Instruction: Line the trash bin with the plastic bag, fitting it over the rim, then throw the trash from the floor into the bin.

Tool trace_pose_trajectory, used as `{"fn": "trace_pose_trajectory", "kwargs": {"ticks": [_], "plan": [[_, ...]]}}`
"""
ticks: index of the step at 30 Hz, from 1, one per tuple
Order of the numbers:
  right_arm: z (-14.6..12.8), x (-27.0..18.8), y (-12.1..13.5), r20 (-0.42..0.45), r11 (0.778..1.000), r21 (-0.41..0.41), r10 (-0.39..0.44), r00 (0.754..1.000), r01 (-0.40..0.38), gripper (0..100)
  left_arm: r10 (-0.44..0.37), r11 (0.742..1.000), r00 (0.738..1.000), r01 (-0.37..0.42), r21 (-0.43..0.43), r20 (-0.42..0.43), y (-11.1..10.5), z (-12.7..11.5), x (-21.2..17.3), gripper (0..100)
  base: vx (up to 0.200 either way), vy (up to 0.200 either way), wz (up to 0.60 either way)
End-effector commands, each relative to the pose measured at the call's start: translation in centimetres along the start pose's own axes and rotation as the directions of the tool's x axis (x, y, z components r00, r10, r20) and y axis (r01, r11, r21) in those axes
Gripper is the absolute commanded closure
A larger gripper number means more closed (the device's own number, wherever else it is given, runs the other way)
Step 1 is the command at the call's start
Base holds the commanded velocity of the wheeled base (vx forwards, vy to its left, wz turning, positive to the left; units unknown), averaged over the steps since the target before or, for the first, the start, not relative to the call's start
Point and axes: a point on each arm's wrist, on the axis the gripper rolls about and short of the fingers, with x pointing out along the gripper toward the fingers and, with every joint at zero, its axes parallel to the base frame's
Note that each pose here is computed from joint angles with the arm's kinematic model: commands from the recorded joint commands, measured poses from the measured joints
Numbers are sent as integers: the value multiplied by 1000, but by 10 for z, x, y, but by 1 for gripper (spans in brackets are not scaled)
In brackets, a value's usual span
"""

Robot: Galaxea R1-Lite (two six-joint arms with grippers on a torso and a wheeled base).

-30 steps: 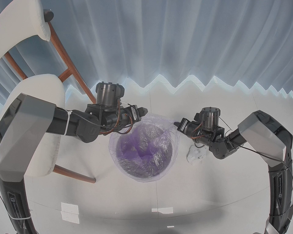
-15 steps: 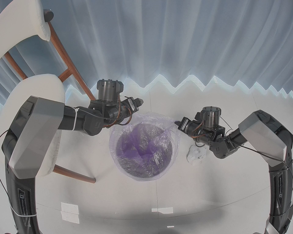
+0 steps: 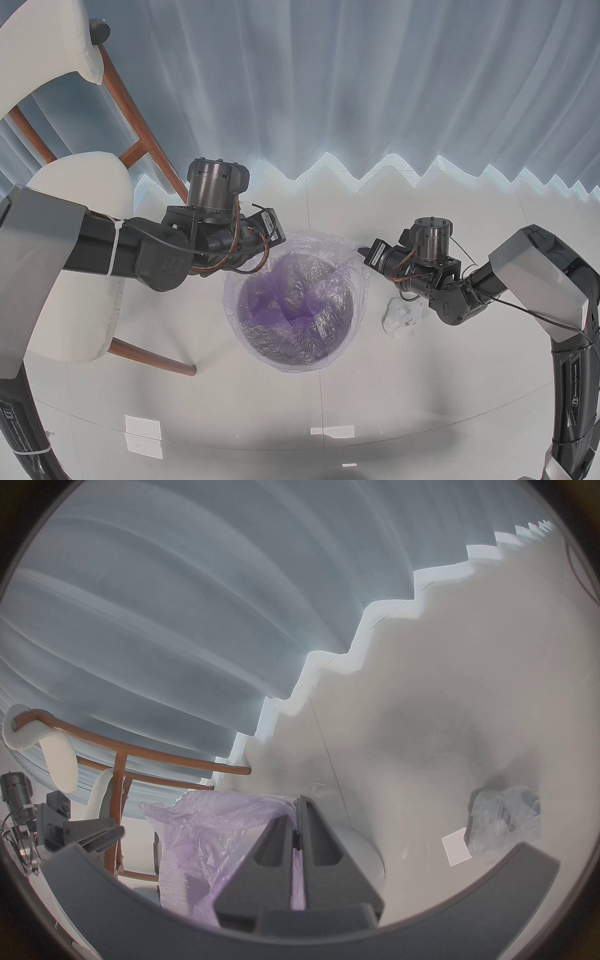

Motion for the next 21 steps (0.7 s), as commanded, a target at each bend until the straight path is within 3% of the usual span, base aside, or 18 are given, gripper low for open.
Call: {"fn": "trace_pose_trajectory", "kwargs": {"ticks": [1, 12, 21], "plan": [[0, 0, 2, 3, 1000, 0, 3, 1000, -3, 100, -9, 1000, 1000, 9, -1, 27, 7, -6, 4, 100, 0, 0, 0], [2, -1, 2, 20, 1000, 0, -11, 1000, 11, 100, 26, 999, 999, -25, -22, 47, 28, -21, 41, 100, 0, 0, 0], [5, -5, 5, 26, 1000, 2, -8, 1000, 8, 100, 83, 996, 984, -76, -51, 160, 55, -19, 85, 100, 0, 0, 0]]}}
